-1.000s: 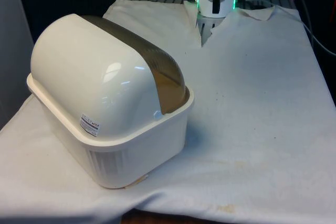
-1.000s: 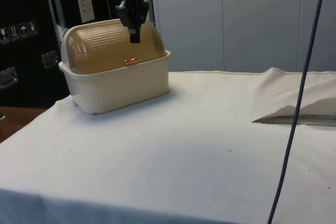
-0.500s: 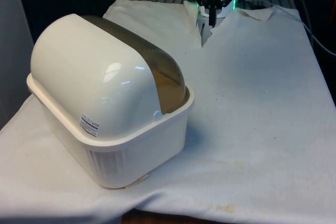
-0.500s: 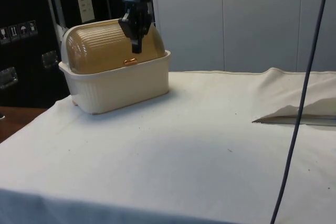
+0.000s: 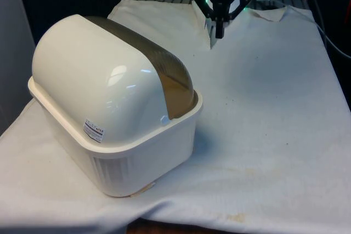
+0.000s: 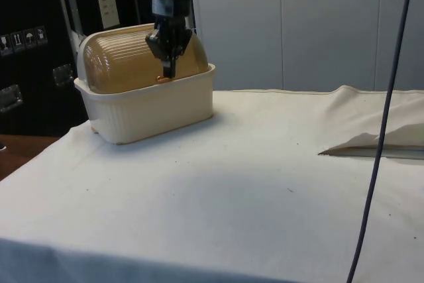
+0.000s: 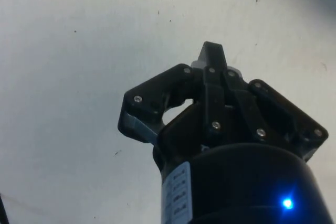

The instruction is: Open the lid, then close it.

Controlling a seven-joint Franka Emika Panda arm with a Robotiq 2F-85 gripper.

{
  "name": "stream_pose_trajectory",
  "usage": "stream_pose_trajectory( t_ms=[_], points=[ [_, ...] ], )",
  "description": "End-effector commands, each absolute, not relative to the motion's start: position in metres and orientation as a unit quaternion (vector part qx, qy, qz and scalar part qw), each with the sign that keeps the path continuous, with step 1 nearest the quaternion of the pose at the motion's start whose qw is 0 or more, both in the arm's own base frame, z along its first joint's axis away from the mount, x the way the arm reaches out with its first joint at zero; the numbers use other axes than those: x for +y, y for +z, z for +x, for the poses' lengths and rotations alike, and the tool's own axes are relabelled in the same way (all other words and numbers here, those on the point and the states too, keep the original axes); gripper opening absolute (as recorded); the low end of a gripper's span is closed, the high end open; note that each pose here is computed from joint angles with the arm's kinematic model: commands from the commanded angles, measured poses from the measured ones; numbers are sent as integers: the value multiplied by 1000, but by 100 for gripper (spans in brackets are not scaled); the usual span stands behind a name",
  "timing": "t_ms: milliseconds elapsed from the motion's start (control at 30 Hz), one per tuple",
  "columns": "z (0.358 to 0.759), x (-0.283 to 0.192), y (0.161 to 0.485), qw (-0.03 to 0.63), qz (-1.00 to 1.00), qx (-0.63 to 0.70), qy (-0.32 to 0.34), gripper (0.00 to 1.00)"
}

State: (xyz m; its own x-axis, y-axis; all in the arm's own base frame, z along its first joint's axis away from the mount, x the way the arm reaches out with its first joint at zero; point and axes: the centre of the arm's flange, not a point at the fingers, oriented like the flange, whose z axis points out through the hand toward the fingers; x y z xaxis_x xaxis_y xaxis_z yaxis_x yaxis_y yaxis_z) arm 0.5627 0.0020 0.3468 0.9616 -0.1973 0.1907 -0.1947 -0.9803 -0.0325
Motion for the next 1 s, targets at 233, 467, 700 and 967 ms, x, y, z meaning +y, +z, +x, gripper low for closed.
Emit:
stream_pose_trajectory(
  t_ms=[233,467,700,967],
  points=[
    [565,1,338,6,-986,126,-105,0],
    [566,0,333,7,-984,143,-106,0],
    [567,-2,328,8,-981,162,-107,0],
    [568,-5,321,6,-978,177,-111,0]
  ],
)
